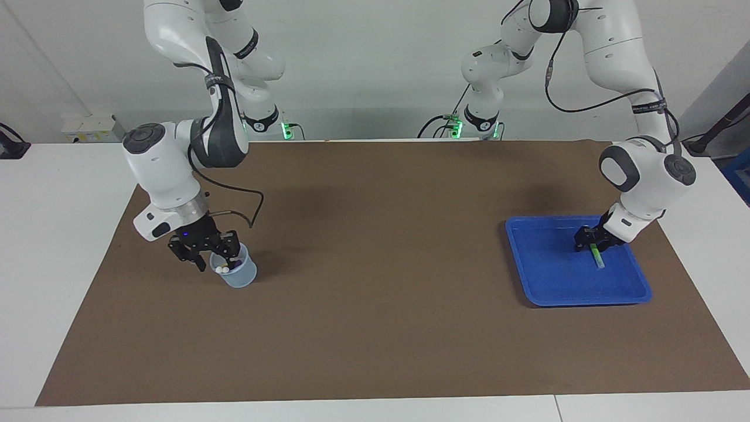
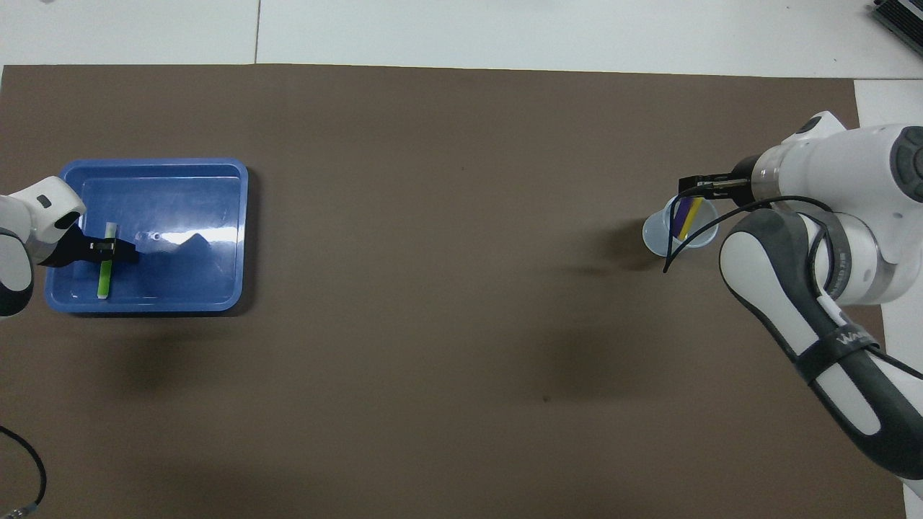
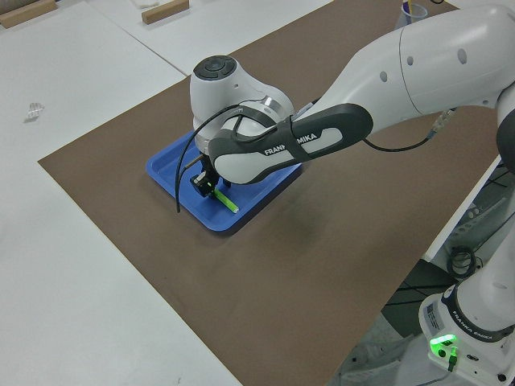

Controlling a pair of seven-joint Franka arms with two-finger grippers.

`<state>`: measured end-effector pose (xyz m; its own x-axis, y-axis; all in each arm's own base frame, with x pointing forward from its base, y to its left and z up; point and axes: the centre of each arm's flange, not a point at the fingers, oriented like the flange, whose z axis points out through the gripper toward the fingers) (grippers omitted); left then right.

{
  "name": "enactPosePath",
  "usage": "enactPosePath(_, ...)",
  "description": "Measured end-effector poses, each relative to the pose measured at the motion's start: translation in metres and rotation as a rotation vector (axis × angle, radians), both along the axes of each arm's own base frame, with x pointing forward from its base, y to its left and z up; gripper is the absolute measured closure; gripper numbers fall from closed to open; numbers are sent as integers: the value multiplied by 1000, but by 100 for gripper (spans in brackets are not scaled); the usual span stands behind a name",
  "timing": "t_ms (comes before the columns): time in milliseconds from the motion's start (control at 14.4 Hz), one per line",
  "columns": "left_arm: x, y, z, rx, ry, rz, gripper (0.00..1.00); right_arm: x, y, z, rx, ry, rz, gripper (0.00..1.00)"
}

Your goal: Right arm passes pens to left for tray arrangement

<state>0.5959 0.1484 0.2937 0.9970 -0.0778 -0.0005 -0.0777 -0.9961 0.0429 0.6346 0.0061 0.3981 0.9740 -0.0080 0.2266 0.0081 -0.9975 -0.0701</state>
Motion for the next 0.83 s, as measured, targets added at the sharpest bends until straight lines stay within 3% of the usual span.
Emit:
enactPosePath(139, 2, 1, 4, 2, -8, 1, 0, 0, 2, -1, 1, -4, 3, 29)
enactPosePath(485, 15, -3, 31, 12, -54, -10, 0, 2, 4, -7, 3, -6, 6, 30)
enactPosePath(831, 28, -33, 83, -4, -7, -26, 0, 2, 4, -16, -24, 3, 26, 34)
